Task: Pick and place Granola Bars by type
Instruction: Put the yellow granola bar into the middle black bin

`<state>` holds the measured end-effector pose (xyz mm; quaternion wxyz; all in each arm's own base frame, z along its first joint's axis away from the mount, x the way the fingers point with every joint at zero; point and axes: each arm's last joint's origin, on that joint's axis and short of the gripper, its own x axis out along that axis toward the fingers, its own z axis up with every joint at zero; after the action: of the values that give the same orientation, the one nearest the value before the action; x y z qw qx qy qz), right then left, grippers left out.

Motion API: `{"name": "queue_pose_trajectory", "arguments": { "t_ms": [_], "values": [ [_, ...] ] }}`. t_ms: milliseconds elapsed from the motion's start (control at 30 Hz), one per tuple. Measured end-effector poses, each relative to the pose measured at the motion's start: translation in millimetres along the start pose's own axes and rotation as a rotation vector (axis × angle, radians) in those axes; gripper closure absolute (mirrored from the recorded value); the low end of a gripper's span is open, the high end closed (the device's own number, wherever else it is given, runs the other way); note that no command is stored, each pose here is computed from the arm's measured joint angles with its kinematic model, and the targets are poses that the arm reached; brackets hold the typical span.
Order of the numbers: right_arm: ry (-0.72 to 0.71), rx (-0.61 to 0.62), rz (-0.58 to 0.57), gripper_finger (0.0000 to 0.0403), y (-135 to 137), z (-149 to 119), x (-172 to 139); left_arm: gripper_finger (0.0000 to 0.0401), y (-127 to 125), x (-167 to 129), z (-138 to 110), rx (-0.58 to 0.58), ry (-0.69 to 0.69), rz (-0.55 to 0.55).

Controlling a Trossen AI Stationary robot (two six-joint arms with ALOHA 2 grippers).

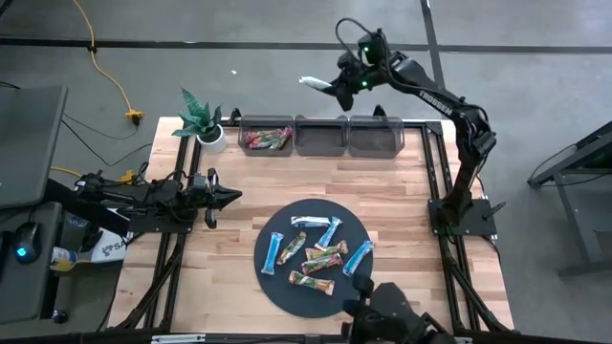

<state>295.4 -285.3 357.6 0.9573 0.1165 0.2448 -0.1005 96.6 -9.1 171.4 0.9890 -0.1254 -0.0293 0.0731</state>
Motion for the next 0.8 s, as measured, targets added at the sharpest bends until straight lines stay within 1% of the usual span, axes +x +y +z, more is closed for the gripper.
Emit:
{"name": "queue_pose_trajectory", "arguments": {
  "t_ms": [67, 133, 400, 600, 700, 800],
  "values": [
    [0.049, -0.070, -0.035, 0.0360, 2.5, -4.5, 6.1, 0.0400, 0.0, 0.0, 0.0, 0.000, 0.000, 0.000],
    [0.096, -0.128, -0.043, 0.0360, 5.9, -9.8, 16.4, 0.0400, 0.0, 0.0, 0.0, 0.000, 0.000, 0.000],
    [0.259, -0.312, 0.010, 0.0360, 13.6, -36.7, 64.4, 0.0400, 0.0, 0.0, 0.0, 0.000, 0.000, 0.000],
    [0.394, -0.354, 0.068, 0.0360, 9.2, -59.7, 81.1, 0.0400, 0.0, 0.0, 0.0, 0.000, 0.000, 0.000],
    [0.467, -0.366, 0.058, 0.0360, 5.5, -70.1, 87.5, 0.0400, 0.0, 0.0, 0.0, 0.000, 0.000, 0.000],
    [0.498, -0.356, 0.064, 0.0360, 2.2, -77.8, 95.1, 0.0400, 0.0, 0.0, 0.0, 0.000, 0.000, 0.000]
  ]
}}
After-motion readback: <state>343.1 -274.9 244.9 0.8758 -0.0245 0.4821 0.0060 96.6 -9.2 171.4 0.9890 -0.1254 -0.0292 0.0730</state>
